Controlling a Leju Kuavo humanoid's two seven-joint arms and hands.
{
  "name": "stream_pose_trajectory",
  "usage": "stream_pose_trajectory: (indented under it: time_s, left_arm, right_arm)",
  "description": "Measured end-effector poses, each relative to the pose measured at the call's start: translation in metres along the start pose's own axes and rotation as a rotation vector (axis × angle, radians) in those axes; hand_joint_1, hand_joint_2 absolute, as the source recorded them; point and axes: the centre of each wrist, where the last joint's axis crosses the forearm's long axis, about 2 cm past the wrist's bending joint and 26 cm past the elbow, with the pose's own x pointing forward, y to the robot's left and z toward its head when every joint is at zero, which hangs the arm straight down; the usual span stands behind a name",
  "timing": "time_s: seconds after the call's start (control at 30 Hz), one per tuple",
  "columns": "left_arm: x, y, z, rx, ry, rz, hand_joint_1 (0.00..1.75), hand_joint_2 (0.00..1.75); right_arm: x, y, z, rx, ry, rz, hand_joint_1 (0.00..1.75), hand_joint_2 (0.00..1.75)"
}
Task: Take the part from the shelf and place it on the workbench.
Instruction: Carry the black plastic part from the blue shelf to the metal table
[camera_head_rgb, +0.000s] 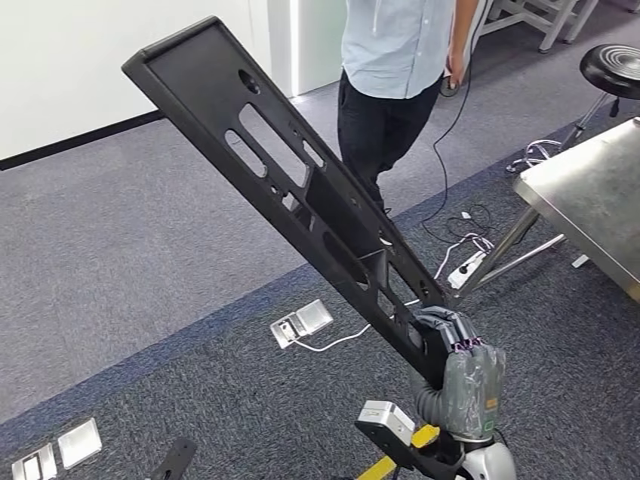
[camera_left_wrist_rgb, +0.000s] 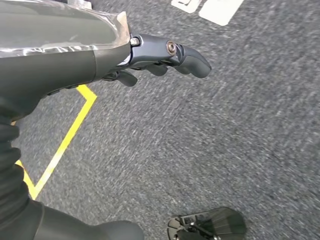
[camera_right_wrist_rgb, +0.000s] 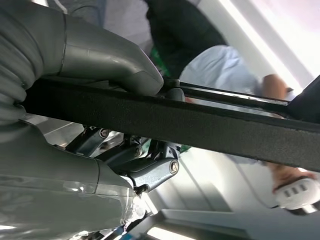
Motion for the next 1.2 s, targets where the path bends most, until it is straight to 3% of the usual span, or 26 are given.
stream_pose_trajectory:
  time_s: [1.2]
  left_arm:
    - [0.002, 0.0, 0.0, -0.005, -0.002, -0.005, 0.0, 1.75]
  right_arm:
    - [-0.011, -0.002, 0.009, 0.014, 0.061, 0.029, 1.75, 1.75]
